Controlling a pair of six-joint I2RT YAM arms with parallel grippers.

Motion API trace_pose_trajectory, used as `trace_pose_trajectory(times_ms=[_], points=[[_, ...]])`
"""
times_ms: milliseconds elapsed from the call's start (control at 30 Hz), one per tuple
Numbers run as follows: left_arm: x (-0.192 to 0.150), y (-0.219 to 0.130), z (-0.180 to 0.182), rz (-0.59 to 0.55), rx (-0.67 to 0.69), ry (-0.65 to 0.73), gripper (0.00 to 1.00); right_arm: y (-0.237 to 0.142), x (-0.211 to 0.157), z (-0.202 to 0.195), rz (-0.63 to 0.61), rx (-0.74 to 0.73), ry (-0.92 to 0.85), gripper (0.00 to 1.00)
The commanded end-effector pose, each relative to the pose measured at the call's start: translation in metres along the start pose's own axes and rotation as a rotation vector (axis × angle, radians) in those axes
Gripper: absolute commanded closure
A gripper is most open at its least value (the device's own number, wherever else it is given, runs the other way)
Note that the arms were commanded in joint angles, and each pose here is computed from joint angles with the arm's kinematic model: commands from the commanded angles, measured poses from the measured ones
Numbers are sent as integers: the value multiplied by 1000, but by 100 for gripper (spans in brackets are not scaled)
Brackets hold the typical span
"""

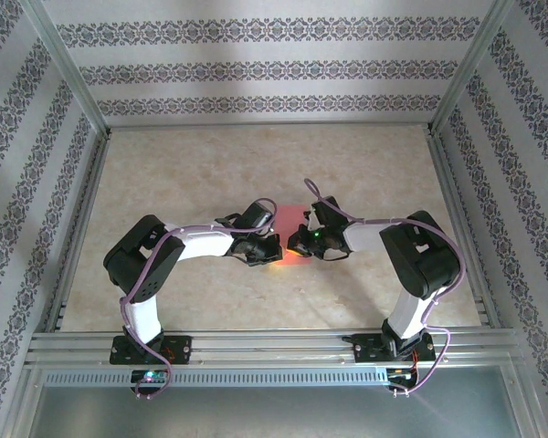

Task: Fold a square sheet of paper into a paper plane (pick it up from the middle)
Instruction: Fold the triangle a second time at the center of the table, then turn over the paper at the center of the table.

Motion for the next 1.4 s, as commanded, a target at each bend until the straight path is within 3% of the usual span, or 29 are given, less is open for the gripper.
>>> trace_pose_trajectory(times_ms=[0,267,400,500,633,800,1100,1367], points=[[-23,5,45,87,174,-88,100,-7,25,-28,-47,-67,44,93],[-23,4,41,95,161,-79,100,-37,86,-37,-180,-69,81,92],[-14,2,25,77,108,-53,100,-62,97,-35,-252,-65,88,92],[-2,-3,1,54,29,-16,100,-75,91,-25,-272,-47,70,90],[23,-21,-32,-31,-47,49,88,-83,68,-21,-252,-22,84,84],[47,-32,-36,-134,-52,56,78,-75,38,-23,-203,-15,135,70],[69,-10,-17,-152,34,23,88,-53,15,-17,-163,-21,172,52],[69,3,6,-143,106,-18,97,-37,15,-14,-135,-35,205,55]])
Point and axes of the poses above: each hand's point on the last joint's axis, 136 mm out from that joint toward the fingers, its own y axis out along the fingers, its own z axis along the line the jaws close on, x = y × z, the point moved 2 cm from there along -y, back along the fingers, and after that the axes turned 2 degrees about y, right-handed, at the moved point
